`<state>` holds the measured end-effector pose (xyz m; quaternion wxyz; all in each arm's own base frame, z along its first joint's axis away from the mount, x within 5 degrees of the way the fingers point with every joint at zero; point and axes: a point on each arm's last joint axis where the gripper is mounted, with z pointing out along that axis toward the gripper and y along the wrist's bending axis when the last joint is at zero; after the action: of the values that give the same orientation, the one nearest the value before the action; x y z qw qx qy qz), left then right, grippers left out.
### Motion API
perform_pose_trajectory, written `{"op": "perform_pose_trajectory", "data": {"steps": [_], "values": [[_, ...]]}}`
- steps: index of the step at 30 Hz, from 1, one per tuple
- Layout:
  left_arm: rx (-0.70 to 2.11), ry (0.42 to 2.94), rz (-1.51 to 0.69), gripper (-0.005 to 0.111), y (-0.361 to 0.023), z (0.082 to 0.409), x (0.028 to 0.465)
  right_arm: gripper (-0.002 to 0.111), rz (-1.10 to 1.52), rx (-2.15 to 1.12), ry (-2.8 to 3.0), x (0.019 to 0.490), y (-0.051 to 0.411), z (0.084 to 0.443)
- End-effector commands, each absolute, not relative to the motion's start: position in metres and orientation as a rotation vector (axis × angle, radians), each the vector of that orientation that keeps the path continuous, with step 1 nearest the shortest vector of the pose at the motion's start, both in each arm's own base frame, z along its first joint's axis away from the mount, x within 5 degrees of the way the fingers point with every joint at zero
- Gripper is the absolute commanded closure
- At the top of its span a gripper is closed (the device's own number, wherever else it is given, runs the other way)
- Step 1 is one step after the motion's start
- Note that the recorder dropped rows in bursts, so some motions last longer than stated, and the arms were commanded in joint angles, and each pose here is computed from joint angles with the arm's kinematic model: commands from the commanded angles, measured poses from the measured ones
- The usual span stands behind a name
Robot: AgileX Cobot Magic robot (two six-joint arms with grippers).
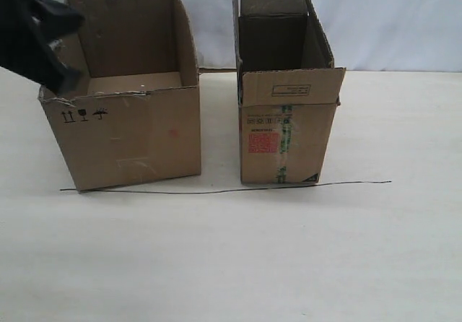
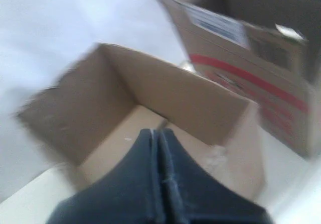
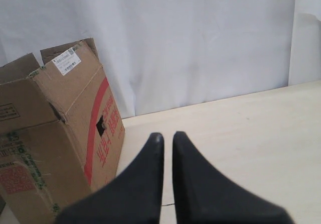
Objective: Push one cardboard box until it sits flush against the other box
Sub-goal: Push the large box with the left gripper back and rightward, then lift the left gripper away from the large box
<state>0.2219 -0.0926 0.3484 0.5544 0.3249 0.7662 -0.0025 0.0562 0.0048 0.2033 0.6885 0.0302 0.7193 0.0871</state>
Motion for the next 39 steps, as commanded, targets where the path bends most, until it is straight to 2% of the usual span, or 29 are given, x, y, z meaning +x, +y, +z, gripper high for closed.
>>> {"op": "perform_pose_trajectory", "data": {"steps": [1,6,10,16,20,25,29,31,35,39], "values": [[0.370,1.846,0.032,0.107,-0.037,0.365,0.225,0.103,0.187,0.063,1.612,0.056,0.005,0.202],[-0.152,1.930,0.081,0.107,0.037,0.348,0.246,0.103,0.187,0.063,1.612,0.056,0.005,0.202],[-0.410,2.013,0.055,0.107,0.076,0.309,0.272,0.103,0.187,0.063,1.612,0.056,0.005,0.202],[-0.501,2.183,0.040,0.107,0.094,0.238,0.316,0.103,0.187,0.063,1.612,0.056,0.005,0.202],[-0.500,2.299,0.034,0.107,0.103,0.203,0.350,0.103,0.187,0.063,1.612,0.056,0.005,0.202],[-0.482,2.367,-0.027,0.107,0.103,0.188,0.388,0.103,0.187,0.063,1.612,0.056,0.005,0.202],[-0.068,2.484,0.000,0.107,0.093,0.185,0.414,0.103,0.187,0.063,1.612,0.056,0.005,0.202],[0.031,2.500,0.025,0.107,0.095,0.190,0.422,0.103,0.187,0.063,1.612,0.056,0.005,0.202],[-0.065,2.561,-0.076,0.107,0.110,0.197,0.432,0.103,0.187,0.063,1.612,0.056,0.005,0.202],[-0.248,2.528,-0.411,0.107,0.121,0.200,0.442,0.103,0.187,0.063,1.612,0.056,0.005,0.202]]}}
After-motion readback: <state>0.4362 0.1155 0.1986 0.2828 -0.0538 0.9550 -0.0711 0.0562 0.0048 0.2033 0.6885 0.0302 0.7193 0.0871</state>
